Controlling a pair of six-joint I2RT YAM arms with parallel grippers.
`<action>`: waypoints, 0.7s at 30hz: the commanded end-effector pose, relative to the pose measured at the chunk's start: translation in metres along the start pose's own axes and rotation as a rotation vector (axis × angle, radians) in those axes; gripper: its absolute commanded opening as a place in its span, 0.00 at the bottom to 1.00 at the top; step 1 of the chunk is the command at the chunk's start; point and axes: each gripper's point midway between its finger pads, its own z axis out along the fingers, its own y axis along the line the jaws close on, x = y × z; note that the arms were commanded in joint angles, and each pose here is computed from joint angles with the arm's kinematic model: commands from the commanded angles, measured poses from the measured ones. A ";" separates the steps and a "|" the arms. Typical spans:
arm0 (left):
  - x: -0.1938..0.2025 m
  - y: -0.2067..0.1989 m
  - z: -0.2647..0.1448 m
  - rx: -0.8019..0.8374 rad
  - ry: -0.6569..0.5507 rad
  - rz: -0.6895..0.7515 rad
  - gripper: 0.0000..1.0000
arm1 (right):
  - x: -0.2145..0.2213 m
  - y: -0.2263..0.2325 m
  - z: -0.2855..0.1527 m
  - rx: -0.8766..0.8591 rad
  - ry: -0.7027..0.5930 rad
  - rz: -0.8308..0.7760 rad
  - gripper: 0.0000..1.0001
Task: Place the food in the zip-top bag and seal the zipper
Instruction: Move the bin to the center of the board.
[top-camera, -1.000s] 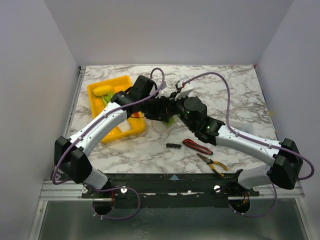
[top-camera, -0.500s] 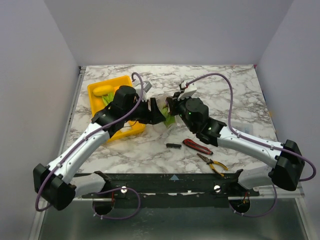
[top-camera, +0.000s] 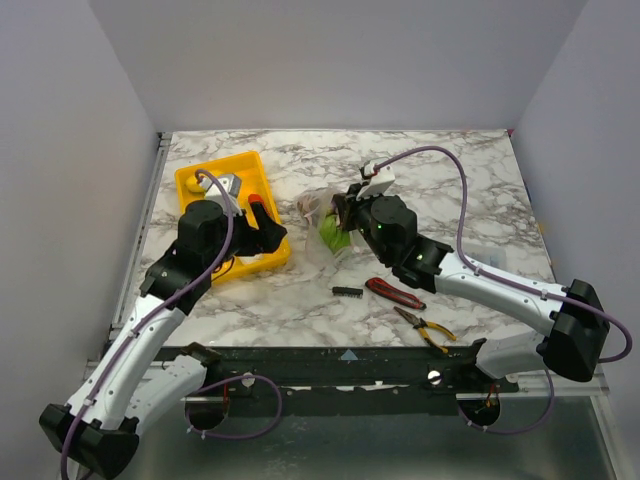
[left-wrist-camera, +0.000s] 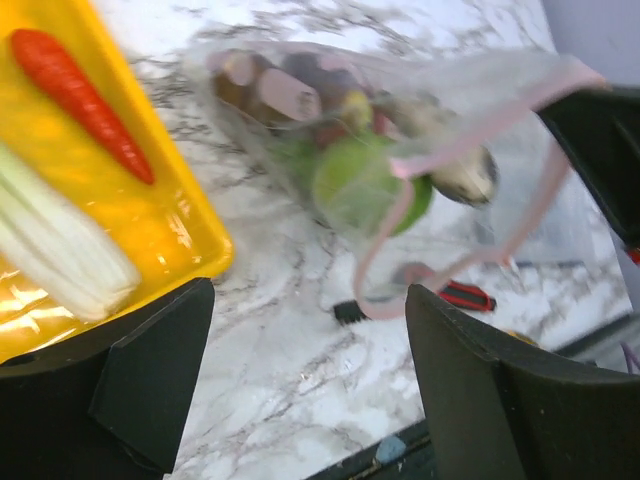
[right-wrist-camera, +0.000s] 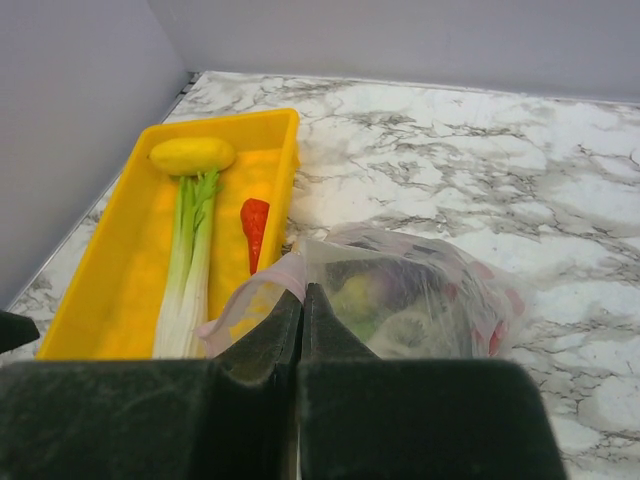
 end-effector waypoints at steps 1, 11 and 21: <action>-0.009 0.060 0.012 -0.291 -0.119 -0.203 0.81 | -0.021 0.001 -0.006 0.013 -0.041 0.034 0.00; -0.016 0.115 0.079 -0.351 -0.221 -0.582 0.89 | -0.031 -0.002 -0.011 0.023 -0.057 0.025 0.00; 0.000 0.174 0.154 -0.395 -0.223 -0.821 0.63 | -0.030 -0.007 -0.014 0.036 -0.058 0.016 0.00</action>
